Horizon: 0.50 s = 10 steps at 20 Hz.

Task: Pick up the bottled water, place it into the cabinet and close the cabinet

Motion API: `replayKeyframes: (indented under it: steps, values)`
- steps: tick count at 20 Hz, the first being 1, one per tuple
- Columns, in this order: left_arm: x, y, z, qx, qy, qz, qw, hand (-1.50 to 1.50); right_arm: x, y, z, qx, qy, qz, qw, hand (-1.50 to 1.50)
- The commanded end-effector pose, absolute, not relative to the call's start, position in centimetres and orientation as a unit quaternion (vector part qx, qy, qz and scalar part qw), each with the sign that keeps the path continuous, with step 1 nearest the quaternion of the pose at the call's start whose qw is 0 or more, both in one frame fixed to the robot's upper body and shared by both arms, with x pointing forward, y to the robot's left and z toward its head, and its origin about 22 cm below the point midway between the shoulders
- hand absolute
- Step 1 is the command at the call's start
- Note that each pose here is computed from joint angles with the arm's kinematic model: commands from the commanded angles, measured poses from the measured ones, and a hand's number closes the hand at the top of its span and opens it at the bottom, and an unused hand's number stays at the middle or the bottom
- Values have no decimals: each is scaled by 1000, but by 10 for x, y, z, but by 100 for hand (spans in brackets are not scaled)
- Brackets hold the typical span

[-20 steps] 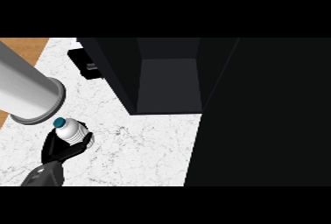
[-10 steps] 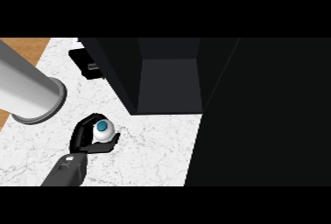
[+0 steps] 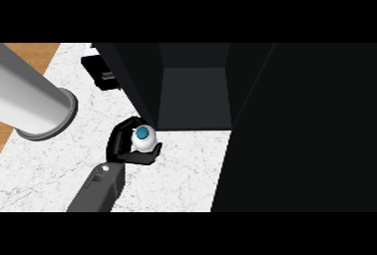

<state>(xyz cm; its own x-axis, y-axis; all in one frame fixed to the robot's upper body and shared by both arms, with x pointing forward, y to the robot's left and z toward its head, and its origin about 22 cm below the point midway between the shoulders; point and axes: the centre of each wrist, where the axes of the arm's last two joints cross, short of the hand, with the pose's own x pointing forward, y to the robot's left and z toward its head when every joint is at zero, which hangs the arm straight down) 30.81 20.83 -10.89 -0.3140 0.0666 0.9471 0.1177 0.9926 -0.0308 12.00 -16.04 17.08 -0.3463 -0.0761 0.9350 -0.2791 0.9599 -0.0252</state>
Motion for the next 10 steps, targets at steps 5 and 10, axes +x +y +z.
replayKeyframes:
  steps: [5,10]
  values:
    - [329,169,-67,-128,-795,3,592,150,100,-166,187,99,-830,87,543,-150]
    - [342,143,-38,-109,-798,0,592,150,108,-161,176,102,-830,97,540,-150]
